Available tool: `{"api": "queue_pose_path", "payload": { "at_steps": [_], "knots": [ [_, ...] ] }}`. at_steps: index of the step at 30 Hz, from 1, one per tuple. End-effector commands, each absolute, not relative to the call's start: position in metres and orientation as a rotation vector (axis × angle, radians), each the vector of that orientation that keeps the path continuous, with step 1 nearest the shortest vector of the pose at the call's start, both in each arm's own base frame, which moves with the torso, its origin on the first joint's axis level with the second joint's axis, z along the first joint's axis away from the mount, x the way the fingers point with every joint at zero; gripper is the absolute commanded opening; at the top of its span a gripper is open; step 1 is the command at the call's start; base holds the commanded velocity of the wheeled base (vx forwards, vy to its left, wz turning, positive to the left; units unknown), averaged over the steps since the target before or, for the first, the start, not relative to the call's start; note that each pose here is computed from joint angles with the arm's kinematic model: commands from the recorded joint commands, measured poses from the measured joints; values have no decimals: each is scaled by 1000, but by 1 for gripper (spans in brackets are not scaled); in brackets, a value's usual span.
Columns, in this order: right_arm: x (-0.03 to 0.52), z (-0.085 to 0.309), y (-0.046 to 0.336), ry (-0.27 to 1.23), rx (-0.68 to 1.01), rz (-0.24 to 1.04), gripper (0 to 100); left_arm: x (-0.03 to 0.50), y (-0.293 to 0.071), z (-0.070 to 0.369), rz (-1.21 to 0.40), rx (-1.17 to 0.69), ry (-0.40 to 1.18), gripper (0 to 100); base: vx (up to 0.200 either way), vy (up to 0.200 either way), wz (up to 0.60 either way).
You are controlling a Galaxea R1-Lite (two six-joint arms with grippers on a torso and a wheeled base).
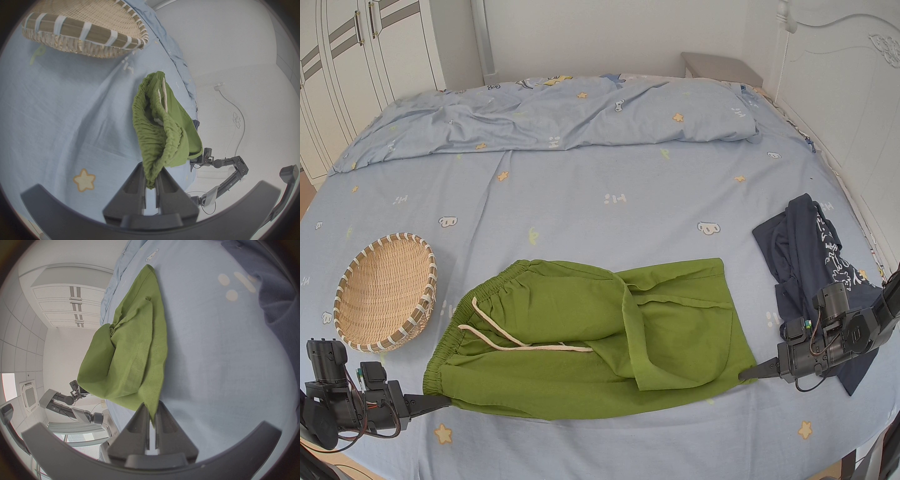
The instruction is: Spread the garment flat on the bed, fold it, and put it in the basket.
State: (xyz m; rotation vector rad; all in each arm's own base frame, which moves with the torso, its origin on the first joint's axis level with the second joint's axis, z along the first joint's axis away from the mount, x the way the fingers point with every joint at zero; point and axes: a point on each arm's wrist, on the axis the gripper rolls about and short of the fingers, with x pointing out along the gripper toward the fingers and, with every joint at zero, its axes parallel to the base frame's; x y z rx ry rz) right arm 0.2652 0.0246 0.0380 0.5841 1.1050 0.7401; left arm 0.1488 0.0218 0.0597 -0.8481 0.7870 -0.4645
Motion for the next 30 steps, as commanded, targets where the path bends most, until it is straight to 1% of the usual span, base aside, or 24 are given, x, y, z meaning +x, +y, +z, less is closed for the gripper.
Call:
{"api": "queue_pose_path", "payload": {
  "at_steps": [1,6,10,15,19,23,30],
  "knots": [
    [264,37,23,1107,591,733,0,148,27,60,-432,-860,768,0,0,0,0],
    [259,43,20,1099,596,725,0,146,26,59,-437,-865,782,0,0,0,0],
    [232,66,22,1081,582,731,0,145,24,57,-437,-868,796,0,0,0,0],
    [209,80,19,1128,594,710,0,139,23,54,-433,-872,844,0,0,0,0],
    [197,78,18,1166,589,690,0,133,20,49,-454,-830,892,0,0,0,0],
    [179,63,18,1237,551,617,0,127,19,42,-473,-745,952,0,0,0,0],
    [166,52,20,1254,528,607,0,119,19,39,-445,-680,1012,0,0,0,0]
  ]
}}
